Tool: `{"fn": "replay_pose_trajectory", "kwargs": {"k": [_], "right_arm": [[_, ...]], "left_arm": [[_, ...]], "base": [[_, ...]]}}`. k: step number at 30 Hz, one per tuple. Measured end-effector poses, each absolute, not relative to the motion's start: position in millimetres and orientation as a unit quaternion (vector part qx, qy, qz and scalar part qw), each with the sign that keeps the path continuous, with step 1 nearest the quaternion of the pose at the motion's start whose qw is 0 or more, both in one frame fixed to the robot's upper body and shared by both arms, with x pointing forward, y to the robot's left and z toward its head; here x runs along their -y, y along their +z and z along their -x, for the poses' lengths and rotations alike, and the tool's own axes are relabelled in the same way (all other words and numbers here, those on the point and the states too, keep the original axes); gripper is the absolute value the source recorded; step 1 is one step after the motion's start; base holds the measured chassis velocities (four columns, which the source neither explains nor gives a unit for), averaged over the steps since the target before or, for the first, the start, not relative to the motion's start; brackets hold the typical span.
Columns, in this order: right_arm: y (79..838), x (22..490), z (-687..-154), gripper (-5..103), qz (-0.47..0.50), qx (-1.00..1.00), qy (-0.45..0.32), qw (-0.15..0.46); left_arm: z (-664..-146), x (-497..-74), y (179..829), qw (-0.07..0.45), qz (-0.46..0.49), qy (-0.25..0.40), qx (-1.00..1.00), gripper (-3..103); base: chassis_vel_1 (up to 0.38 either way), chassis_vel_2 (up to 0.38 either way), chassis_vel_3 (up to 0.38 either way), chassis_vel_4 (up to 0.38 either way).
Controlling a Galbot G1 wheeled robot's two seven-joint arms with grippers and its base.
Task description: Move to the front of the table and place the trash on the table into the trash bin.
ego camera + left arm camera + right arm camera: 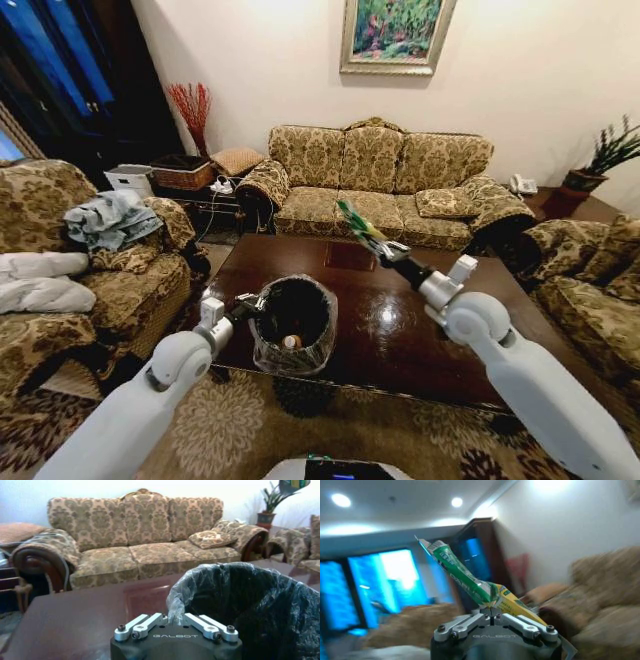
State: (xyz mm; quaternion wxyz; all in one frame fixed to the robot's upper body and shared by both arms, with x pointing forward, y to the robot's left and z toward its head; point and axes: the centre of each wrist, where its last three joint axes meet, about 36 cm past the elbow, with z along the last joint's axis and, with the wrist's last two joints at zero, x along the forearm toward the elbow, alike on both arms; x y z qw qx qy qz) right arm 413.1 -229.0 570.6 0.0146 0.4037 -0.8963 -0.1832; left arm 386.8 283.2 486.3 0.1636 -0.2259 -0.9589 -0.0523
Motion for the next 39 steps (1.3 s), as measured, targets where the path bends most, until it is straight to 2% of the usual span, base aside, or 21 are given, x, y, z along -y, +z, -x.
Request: {"fn": "replay_pose_trajectory", "kwargs": {"k": [6, 10, 23, 24, 27, 29, 32, 33, 36, 39], "right_arm": [[557, 185, -402, 0, -0.456, 0.851, -0.254, 0.065], [539, 168, -401, 0, -0.456, 0.838, -0.284, 0.095], [482, 177, -400, 0, -0.412, 0.870, -0.242, 0.119], [479, 177, -398, -3, -0.411, 0.872, -0.237, 0.121], [476, 180, -392, 13, -0.420, 0.870, -0.226, 0.124], [475, 180, -391, 13, -0.421, 0.870, -0.225, 0.124], [472, 182, -388, 29, -0.420, 0.873, -0.217, 0.118], [472, 182, -388, 29, -0.420, 0.873, -0.217, 0.118], [472, 187, -389, 46, -0.416, 0.879, -0.205, 0.108], [475, 188, -391, 51, -0.413, 0.883, -0.199, 0.097]], "left_arm": [[-423, -257, 485, 0.158, 0.257, -0.050, 0.952, 4], [-434, -242, 486, 0.168, 0.274, -0.046, 0.946, 4], [-436, -248, 486, 0.170, 0.271, -0.043, 0.947, 4], [-435, -248, 486, 0.169, 0.270, -0.043, 0.947, 4], [-433, -249, 488, 0.167, 0.269, -0.042, 0.948, 4], [-432, -250, 488, 0.166, 0.269, -0.042, 0.948, 4], [-429, -252, 488, 0.165, 0.268, -0.043, 0.948, 4], [-429, -252, 488, 0.165, 0.268, -0.043, 0.948, 4], [-425, -255, 491, 0.162, 0.266, -0.043, 0.949, 4], [-420, -259, 493, 0.160, 0.259, -0.041, 0.952, 4]], "base": [[0.000, 0.000, 0.000, 0.000], [0.000, 0.000, 0.000, 0.000], [0.000, 0.000, 0.000, 0.000], [0.000, 0.000, 0.000, 0.000], [0.000, 0.000, 0.000, 0.000], [0.000, 0.000, 0.000, 0.000], [0.000, 0.000, 0.000, 0.000], [0.000, 0.000, 0.000, 0.000], [0.000, 0.000, 0.000, 0.000], [0.000, 0.000, 0.000, 0.000]]}}
